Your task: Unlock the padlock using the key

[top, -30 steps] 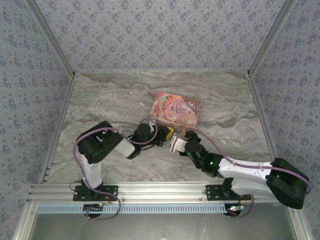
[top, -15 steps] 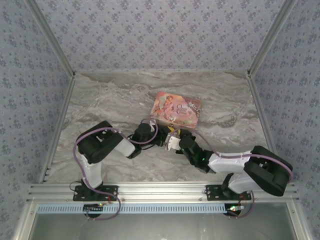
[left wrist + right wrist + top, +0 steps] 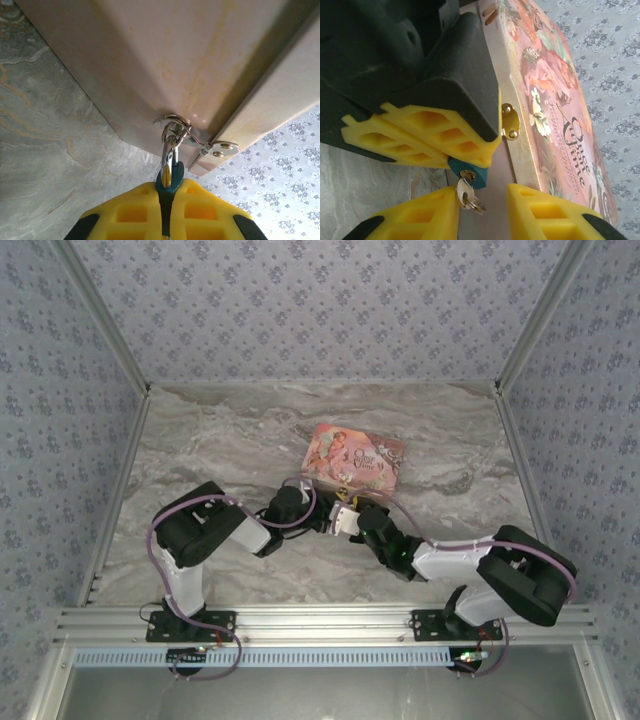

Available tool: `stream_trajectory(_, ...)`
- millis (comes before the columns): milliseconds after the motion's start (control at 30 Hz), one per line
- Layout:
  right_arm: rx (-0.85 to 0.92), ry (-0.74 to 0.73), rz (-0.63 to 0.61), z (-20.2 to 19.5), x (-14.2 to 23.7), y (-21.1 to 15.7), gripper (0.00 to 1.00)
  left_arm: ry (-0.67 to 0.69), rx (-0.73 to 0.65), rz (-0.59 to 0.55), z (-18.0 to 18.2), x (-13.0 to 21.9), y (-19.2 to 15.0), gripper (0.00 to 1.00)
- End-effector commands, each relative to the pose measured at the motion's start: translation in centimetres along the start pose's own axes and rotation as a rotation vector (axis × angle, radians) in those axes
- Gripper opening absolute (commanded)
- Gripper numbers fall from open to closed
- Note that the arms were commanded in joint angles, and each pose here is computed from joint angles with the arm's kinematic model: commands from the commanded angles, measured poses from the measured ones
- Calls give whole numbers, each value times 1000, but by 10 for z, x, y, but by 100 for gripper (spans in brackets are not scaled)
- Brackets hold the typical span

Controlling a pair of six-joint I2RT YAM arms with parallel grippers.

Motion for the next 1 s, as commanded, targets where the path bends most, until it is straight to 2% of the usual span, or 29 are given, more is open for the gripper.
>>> stream_trajectory(0, -33, -40, -21, -14, -5, 10, 28, -51, -20, 62, -16, -5, -16, 0)
stream_trajectory(167, -46, -44, -20, -17, -8, 11, 22, -50, -20, 61, -16, -5, -16, 0)
stream_trajectory(400, -72, -38, -6, -18, -12, 8, 1, -49, -18, 64, -15, -5, -16, 0)
stream_trajectory(767, -249, 26, -1, -24, -6, 16, 0, -44, -20, 59, -12, -6, -15, 0)
stream_trajectory(967, -489, 104, 10, -22, -5, 21, 0, -45, -19, 59, -9, -7, -15, 0)
Point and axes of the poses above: each hand's point on the last joint's axis, 136 mm out from that joint toward the fingers, its own x axis back along the fingers, its own z axis along the line the jaws close on, y = z × x, the point moved 2 cm from there along x, back along the fingers, and after that the axes turned 8 degrees about x, right-handed, at the moved point
